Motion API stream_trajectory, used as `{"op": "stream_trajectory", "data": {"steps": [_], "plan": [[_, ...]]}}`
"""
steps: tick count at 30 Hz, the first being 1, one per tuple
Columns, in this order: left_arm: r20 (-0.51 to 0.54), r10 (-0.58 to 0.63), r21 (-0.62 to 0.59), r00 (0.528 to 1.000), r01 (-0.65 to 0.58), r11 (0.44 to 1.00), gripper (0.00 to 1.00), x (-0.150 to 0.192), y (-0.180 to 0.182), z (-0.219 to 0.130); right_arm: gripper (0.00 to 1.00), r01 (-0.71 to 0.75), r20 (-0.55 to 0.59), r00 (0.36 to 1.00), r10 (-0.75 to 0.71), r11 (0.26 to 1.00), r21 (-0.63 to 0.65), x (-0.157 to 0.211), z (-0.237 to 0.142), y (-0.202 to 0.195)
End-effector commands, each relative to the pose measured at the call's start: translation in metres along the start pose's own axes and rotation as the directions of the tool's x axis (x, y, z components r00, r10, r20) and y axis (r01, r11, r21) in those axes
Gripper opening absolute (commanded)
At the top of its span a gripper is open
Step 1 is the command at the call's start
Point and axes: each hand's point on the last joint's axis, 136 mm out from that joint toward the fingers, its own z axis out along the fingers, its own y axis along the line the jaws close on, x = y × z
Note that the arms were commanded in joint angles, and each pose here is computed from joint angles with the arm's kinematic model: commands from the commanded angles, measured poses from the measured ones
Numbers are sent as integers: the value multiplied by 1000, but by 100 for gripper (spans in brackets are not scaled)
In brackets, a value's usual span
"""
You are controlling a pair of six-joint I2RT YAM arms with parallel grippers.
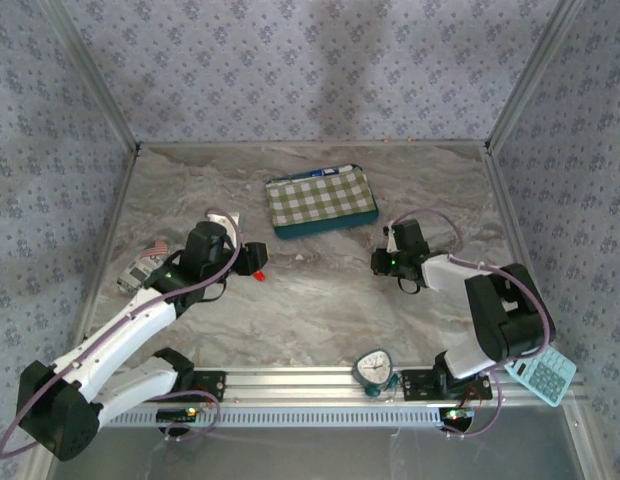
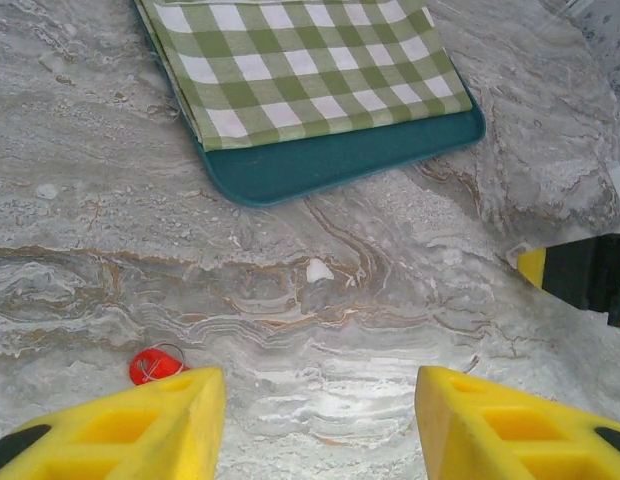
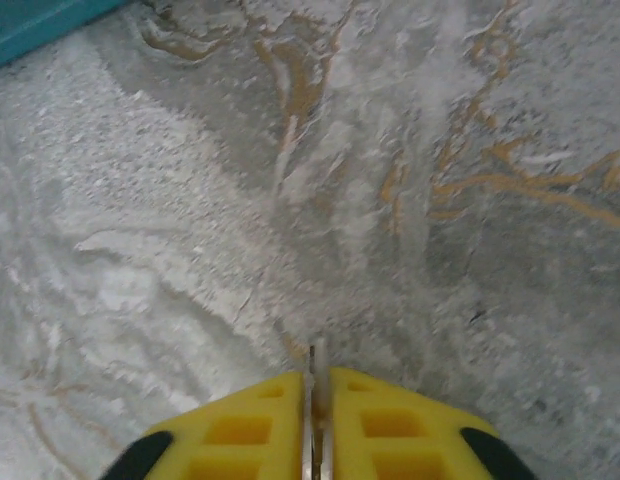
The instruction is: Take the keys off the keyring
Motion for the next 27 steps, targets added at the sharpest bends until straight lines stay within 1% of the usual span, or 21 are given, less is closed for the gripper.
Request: {"op": "stream_trajectory", "data": {"steps": [1,6,8,9,10,11,13,14,16,17,18,20,21,22,24,26,27], "plan": [[28,2,36,1000,-3,999,53,-12,-12,-5,18,-27,46,999,27,1000,16,-23,-3,-1],[33,8,-6,999,-8,1000,55,-15,-5,-5,39,-14,98,995,6,996,85,-39,-28,-8],[38,10,-38,999,-9,999,59,-20,1,-6,47,4,130,991,-22,991,132,-50,-43,-11],[49,12,-64,999,-9,998,71,-25,6,-8,61,17,146,988,-41,987,161,-54,-52,-14],[60,16,-93,998,-10,996,93,-30,11,-10,99,28,169,984,-59,983,183,-61,-61,-14],[77,14,-147,997,-2,989,99,-37,21,-14,100,31,199,977,-76,974,222,-70,-72,-18],[103,20,-255,994,7,967,99,-52,43,-22,100,13,287,952,-102,954,299,-89,-95,-24],[125,30,-335,992,14,942,99,-60,59,-27,100,-29,358,927,-114,929,370,-101,-111,-34],[150,108,-467,983,-25,884,99,-75,87,-34,100,-105,464,874,-146,876,472,-117,-141,-51],[154,159,-529,975,-55,847,99,-79,101,-36,100,-97,488,855,-178,869,485,-121,-149,-52],[159,185,-584,970,-58,809,99,-80,118,-38,100,-41,496,829,-259,856,516,-130,-156,-53],[156,230,-642,961,-79,763,99,-78,145,-37,100,-3,487,790,-372,792,610,-130,-161,-62],[167,248,-664,954,-77,744,99,-77,160,-37,100,7,476,778,-410,763,646,-128,-161,-67],[185,250,-681,950,-60,730,99,-75,174,-37,100,-3,479,771,-419,751,660,-125,-160,-74],[239,218,-696,946,11,718,99,-70,206,-37,100,-53,520,758,-394,757,651,-120,-156,-90],[282,186,-707,941,73,703,99,-68,230,-32,100,-95,551,751,-365,765,637,-113,-149,-106],[279,200,-712,939,62,700,99,-68,236,-27,100,-107,567,744,-353,775,623,-112,-145,-111]]}}
